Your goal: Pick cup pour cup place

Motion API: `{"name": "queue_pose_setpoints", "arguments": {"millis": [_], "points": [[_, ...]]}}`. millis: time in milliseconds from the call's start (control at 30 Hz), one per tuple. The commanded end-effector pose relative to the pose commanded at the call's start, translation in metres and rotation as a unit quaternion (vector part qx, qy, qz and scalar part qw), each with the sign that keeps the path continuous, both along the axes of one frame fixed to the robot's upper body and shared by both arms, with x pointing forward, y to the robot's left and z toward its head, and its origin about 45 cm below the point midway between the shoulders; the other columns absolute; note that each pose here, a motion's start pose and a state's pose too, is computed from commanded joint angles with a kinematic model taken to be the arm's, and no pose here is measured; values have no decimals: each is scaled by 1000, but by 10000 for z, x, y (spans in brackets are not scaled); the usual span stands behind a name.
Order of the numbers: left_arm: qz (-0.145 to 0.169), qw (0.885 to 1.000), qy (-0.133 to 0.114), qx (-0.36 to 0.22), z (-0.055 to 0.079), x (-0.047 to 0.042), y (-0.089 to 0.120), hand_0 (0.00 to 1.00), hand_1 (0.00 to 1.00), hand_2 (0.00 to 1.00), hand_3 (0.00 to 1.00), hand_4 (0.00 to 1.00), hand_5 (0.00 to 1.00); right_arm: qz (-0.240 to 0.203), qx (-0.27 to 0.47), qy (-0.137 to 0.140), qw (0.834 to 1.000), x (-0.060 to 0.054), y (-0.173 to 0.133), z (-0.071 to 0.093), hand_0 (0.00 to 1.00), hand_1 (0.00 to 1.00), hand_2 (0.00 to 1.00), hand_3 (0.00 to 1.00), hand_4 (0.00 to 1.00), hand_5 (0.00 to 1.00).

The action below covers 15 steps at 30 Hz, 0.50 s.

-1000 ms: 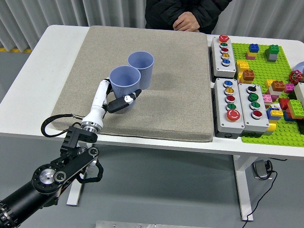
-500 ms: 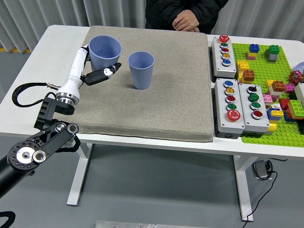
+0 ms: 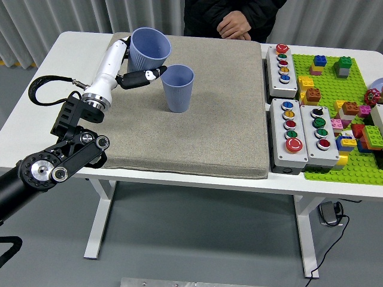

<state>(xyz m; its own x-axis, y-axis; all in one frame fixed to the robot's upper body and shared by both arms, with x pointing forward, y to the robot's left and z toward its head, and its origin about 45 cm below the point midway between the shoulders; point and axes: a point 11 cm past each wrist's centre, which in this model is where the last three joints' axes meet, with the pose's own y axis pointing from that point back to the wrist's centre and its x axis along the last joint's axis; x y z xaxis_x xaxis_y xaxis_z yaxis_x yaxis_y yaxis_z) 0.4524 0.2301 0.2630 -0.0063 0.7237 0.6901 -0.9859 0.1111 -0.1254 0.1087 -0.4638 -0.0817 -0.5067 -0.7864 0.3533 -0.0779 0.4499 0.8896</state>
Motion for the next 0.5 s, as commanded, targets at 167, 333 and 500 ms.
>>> {"name": "queue_pose_setpoints", "arguments": {"millis": [167,333,500], "points": [[-4,999,9,34,-20,105,-47,558,484,506,496,808,201,-1,0,-2,1000,15,-2,5,695,628,591,587,2,277],[-5,997,6,83,15,200,-60,558,486,507,498,793,185,-1,0,-2,1000,25,-6,9,695,628,591,587,2,273],[-3,992,-1,125,67,275,-20,558,486,507,498,793,185,-1,-1,-4,1000,40,-16,17,695,628,591,587,2,273]]}}
